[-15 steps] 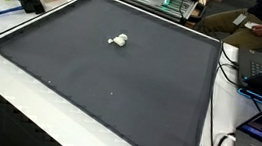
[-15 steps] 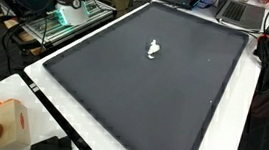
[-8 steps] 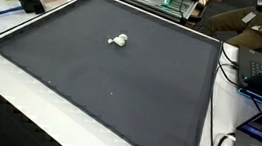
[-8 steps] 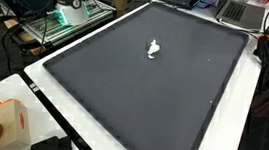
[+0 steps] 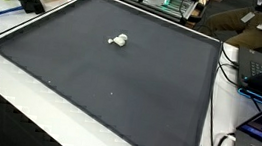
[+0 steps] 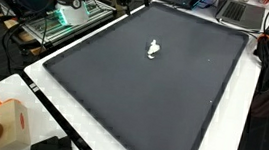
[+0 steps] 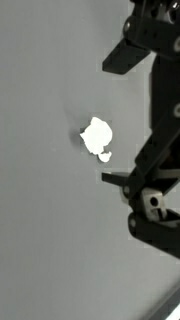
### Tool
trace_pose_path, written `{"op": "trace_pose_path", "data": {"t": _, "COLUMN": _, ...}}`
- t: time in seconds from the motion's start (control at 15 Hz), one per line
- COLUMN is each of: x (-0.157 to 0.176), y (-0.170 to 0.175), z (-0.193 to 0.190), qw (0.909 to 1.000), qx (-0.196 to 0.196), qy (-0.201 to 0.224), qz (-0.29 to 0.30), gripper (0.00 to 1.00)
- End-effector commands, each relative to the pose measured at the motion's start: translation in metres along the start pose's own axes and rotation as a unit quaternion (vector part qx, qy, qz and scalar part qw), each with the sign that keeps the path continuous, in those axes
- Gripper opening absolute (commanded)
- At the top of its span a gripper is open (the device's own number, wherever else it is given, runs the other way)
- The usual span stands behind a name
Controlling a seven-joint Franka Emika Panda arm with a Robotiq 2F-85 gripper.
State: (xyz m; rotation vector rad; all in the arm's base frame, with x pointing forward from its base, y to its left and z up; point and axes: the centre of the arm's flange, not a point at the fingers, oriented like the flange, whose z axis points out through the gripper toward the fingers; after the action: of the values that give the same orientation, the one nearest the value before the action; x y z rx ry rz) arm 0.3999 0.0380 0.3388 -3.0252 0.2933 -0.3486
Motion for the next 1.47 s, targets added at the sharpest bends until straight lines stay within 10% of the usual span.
{"op": "trace_pose_path", "data": {"t": 0.0, "x": -0.001, "y": 0.026, "z": 0.041, "qw": 0.9996, "qx": 0.000, "qy": -0.027, "qz": -0.011, "gripper": 1.00}}
{"op": "trace_pose_path", "data": {"t": 0.4, "x": -0.003, "y": 0.024, "z": 0.042, "qw": 0.9989, "qx": 0.000, "qy": -0.046, "qz": -0.003, "gripper": 1.00}}
{"op": "trace_pose_path", "data": {"t": 1.0, "x": -0.002, "y": -0.001, "z": 0.055, "qw": 0.9905, "qx": -0.035, "qy": 0.118, "qz": -0.061, "gripper": 1.00}}
{"op": "trace_pose_path", "data": {"t": 1.4, "x": 0.023, "y": 0.006, "z": 0.048, "qw": 0.9888, "qx": -0.001, "qy": 0.142, "qz": -0.045, "gripper": 1.00}}
